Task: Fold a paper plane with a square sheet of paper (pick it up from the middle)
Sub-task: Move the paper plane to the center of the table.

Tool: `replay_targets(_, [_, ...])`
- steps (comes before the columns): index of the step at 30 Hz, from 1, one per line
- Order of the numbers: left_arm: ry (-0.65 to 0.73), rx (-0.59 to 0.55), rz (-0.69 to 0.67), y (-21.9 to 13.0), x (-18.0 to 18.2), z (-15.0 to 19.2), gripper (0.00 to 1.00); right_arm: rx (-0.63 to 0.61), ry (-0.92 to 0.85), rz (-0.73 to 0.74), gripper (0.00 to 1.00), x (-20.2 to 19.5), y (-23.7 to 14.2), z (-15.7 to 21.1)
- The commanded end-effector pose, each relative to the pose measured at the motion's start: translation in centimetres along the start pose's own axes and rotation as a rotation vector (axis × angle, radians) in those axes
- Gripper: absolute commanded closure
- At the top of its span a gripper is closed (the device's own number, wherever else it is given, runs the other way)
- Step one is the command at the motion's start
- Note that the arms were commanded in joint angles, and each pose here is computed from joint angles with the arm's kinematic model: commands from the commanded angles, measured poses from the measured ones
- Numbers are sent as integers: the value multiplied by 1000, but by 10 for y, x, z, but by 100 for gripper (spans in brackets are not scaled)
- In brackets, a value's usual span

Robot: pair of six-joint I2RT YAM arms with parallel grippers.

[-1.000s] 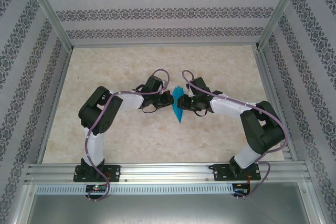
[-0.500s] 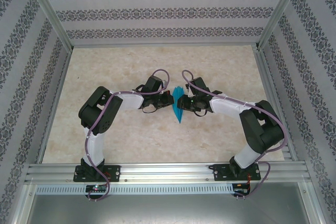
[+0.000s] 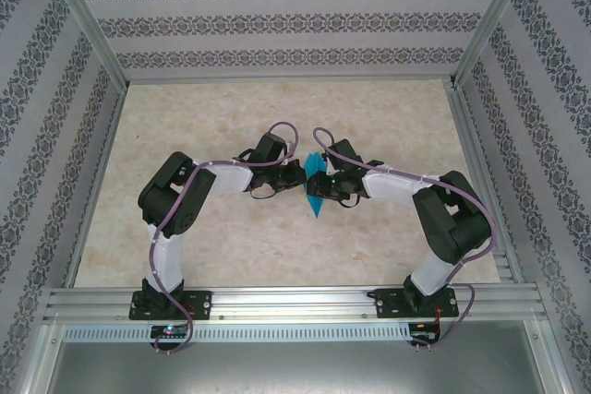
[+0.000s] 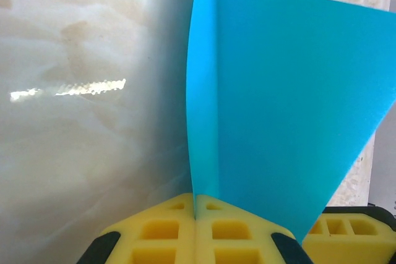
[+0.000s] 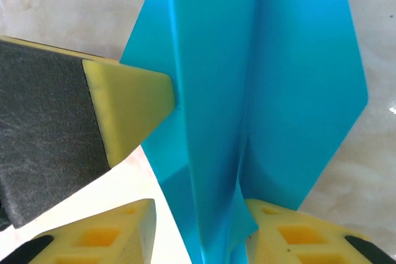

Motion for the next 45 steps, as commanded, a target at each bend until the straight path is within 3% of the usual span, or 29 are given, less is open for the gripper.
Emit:
replay_targets(1, [25,-31,76,-10,-21,-10,100,1,-15,-16,56,8,3,-5])
replay_targets(11, [31,-15,100,-9,-26,-8,100,13,-14,46,57,0,6,-3])
replay_targets(19, [19,-15,83,-7,-21,-10,100,-3,1,98,75,-7,1,-6])
replay_targets(26, [17,-14,78,-6,-20,-9,100,-21,21,142,83,-11,-1,-9])
replay_targets(36, [19,-15,80,-8,-22,-9,100,-6,61,149,82,-13,10,-9])
replay_targets(42, [28,-57,28,-19,-21,-17,85,3,41,199,92,-16,-1,-9])
replay_targets(45, [4,-136,-125,-39,-1,-28,75,7,8,244,95,-21,-17,-9])
Point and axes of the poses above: each hand's point on the last joint's axis, 136 mm out from that joint toward the fingers, its own y axis out along the fingers, its own x axis along the line the jaws close on, z = x × y, the point moved 1 cm from there along -y, back along the fingers, and after that the axes turned 6 degrees about -y, right-handed, at the moved point
